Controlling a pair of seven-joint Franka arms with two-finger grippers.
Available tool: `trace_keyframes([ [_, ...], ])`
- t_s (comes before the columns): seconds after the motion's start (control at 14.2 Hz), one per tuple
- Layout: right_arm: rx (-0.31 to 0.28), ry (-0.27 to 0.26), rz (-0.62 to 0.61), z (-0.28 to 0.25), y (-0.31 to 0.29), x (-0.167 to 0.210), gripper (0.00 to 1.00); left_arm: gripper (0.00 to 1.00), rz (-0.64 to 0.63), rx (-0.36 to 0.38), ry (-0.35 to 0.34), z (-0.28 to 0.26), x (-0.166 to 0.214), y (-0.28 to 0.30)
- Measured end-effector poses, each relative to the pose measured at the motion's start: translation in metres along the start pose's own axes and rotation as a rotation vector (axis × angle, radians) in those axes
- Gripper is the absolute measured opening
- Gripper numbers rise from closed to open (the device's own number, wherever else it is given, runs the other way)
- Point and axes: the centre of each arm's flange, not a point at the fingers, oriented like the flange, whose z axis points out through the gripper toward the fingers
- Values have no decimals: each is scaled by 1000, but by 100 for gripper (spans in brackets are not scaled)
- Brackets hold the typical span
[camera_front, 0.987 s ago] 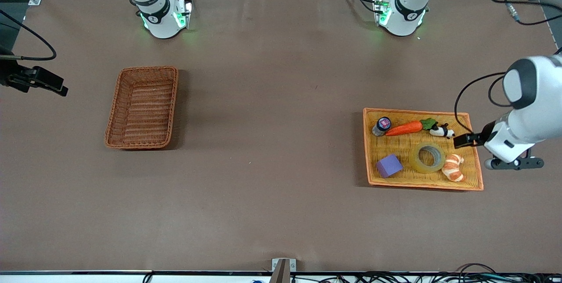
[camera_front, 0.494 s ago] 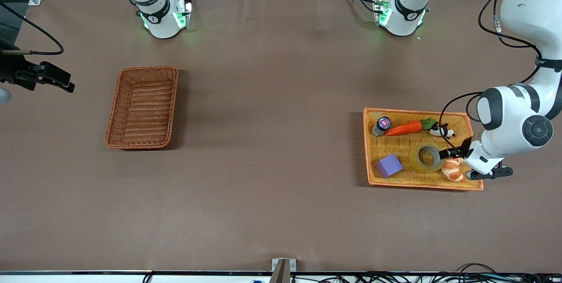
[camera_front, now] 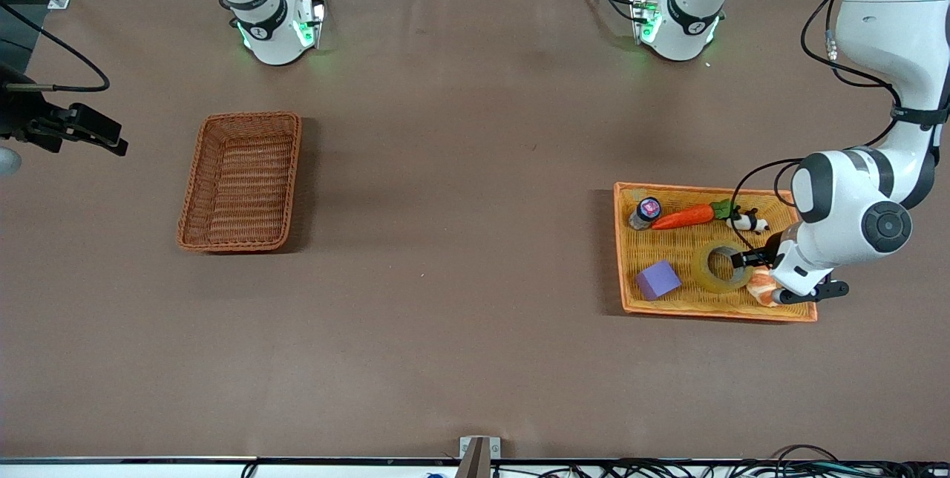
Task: Move tape to another basket
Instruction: 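Reach the left gripper down to the yellow tape roll and grasp it, then lift the tape roll with the left gripper toward the table middle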
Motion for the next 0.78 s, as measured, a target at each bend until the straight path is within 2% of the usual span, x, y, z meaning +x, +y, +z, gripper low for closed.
trace_keyframes([
  [0.14,4,2,1,0,0,0,100,51,1,0,-11,7,-1,1],
  [0.21,14,1,2,0,0,0,100,51,-1,1,-17,10,-1,2],
  [0.28,22,0,2,0,0,0,100,45,-6,1,-21,13,-2,4],
  [0.42,27,0,2,0,-1,0,100,26,-15,2,-23,15,-2,6],
  [0.49,27,0,3,0,0,0,100,21,-16,2,-22,15,-2,7],
  [0.78,28,1,6,0,1,0,100,21,-17,-1,17,-16,12,9],
])
